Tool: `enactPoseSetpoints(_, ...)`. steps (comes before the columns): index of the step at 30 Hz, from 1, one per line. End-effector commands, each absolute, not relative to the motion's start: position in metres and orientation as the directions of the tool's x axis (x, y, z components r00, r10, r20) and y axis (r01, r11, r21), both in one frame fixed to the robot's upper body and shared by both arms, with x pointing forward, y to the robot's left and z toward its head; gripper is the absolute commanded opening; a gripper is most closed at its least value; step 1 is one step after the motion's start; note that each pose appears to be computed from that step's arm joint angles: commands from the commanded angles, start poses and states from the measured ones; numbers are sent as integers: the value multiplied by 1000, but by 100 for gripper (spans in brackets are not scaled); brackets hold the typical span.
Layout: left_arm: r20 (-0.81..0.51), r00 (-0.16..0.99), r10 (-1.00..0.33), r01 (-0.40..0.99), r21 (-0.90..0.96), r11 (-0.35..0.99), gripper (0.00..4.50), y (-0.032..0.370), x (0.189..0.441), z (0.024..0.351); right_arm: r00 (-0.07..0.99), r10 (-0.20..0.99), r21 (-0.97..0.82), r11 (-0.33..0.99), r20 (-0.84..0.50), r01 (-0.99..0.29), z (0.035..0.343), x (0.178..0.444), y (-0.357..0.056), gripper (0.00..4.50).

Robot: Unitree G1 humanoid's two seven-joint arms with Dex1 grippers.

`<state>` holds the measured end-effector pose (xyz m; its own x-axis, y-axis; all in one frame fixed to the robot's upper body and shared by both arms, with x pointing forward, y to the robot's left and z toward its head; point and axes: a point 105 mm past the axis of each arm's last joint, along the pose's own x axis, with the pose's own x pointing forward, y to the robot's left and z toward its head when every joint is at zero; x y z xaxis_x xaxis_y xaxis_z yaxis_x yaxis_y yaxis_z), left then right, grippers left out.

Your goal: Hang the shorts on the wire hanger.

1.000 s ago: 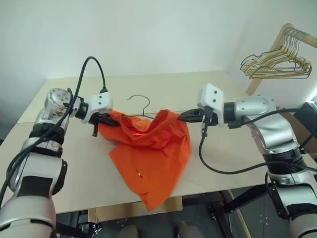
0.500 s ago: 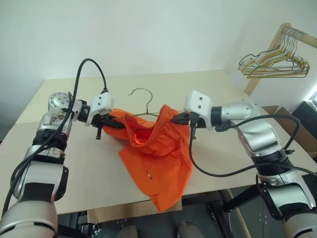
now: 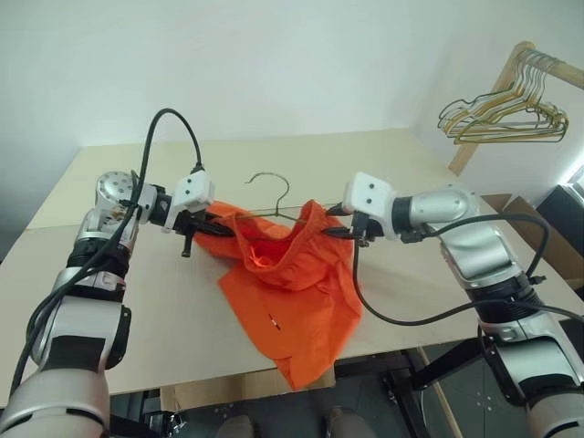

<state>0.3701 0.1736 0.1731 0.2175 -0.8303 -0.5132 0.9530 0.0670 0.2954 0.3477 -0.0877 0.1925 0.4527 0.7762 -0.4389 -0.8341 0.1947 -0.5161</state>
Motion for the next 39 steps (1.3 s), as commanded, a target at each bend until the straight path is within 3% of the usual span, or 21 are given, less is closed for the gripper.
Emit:
enactPoseSetpoints(1, -425, 216, -879, 924, 379, 45, 0, 162, 370, 200, 397, 816, -483, 170, -419, -859, 196, 341, -82, 202)
enactPoseSetpoints(9, -366, 255, -895, 910, 405, 93, 0, 159, 374, 207, 344, 831, -429, 144, -437, -892, 185, 341, -72, 202)
enactPoseSetpoints(16, -399, 249, -883, 914, 397, 78, 0, 162, 371, 199, 324, 841, -361, 168, -433, -917, 186, 343, -68, 202)
enactPoseSetpoints(19, -428, 262, -865, 909, 410, 73, 0, 166, 371, 193, 329, 838, -346, 182, -436, -921, 188, 344, -71, 148)
enactPoseSetpoints(23, -450, 292, -844, 902, 422, 88, 0, 170, 375, 187, 341, 831, -328, 205, -439, -922, 190, 345, -79, 13)
enactPoseSetpoints(28, -424, 337, -841, 895, 422, 145, 0, 178, 380, 186, 342, 827, -310, 216, -446, -926, 188, 342, -90, 6)
enactPoseSetpoints(33, -403, 317, -859, 902, 407, 142, 139, 187, 374, 192, 353, 823, -281, 246, -446, -928, 188, 341, -100, 0)
enactPoseSetpoints(39, -308, 484, -819, 823, 479, 306, 340, 222, 382, 220, 390, 808, -259, 301, -442, -918, 186, 337, -127, 0)
